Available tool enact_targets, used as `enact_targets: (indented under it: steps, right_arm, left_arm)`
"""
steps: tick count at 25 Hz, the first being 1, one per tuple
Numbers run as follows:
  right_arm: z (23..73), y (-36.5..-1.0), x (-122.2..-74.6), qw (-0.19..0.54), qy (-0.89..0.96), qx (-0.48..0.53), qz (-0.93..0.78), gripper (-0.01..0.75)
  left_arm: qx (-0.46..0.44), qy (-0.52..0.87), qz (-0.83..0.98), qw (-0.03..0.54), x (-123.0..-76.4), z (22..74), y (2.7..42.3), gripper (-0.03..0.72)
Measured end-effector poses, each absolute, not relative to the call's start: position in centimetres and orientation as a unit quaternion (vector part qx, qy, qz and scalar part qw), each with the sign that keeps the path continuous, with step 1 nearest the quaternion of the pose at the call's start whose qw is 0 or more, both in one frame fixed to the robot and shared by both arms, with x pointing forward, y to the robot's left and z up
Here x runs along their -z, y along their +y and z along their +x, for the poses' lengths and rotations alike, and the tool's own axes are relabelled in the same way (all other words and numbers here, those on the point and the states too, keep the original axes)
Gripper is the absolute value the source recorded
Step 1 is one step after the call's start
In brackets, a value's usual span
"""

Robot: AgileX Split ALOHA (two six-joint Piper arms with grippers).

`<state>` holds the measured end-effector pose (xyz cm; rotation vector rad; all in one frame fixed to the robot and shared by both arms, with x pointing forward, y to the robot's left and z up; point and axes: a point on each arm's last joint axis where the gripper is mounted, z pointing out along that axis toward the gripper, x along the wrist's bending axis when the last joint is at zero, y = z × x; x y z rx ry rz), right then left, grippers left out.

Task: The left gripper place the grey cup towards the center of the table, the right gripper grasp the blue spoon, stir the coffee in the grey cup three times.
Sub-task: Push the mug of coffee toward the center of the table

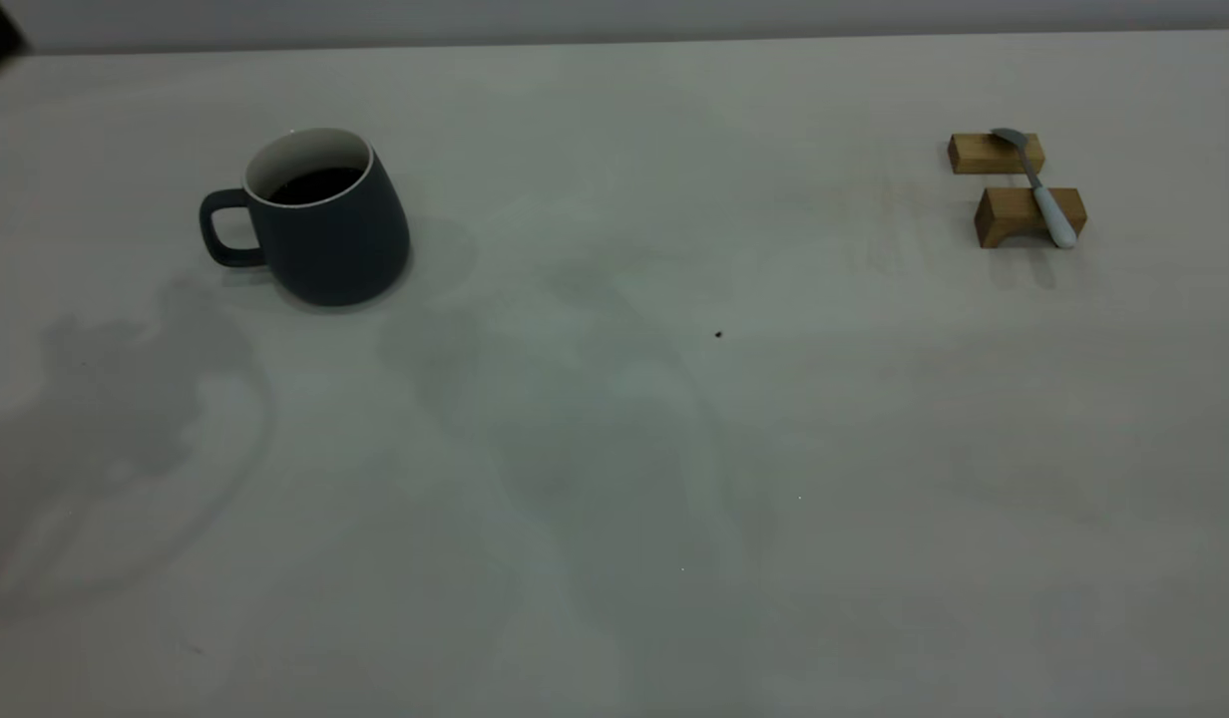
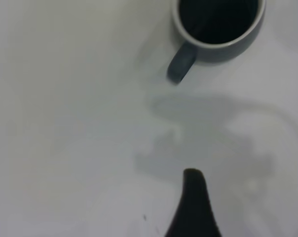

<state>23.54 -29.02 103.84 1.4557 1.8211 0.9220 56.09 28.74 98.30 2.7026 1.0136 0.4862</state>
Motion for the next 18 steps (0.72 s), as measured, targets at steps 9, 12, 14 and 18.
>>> enact_targets:
  steps: [9, 12, 14, 18]
  right_arm:
    - [23.5, -29.0, -103.8, 0.312, 0.690, -0.349, 0.552, 0.239]
    - [23.5, -29.0, -103.8, 0.312, 0.690, -0.349, 0.552, 0.239]
    - [23.5, -29.0, -103.8, 0.312, 0.690, -0.349, 0.552, 0.239]
    - [23.5, -29.0, -103.8, 0.312, 0.690, -0.349, 0.552, 0.239]
  left_arm:
    - [-0.111, 0.241, 0.961, 0.073, -91.5, 62.2, 26.8, 0.648]
    - [-0.101, 0.220, 0.969, 0.055, -89.6, 63.5, 26.9, 0.642]
    - [-0.095, 0.207, 0.973, 0.040, -88.6, 64.2, 27.1, 0.638]
    - [-0.086, 0.188, 0.978, 0.019, -87.0, 65.2, 27.3, 0.632]
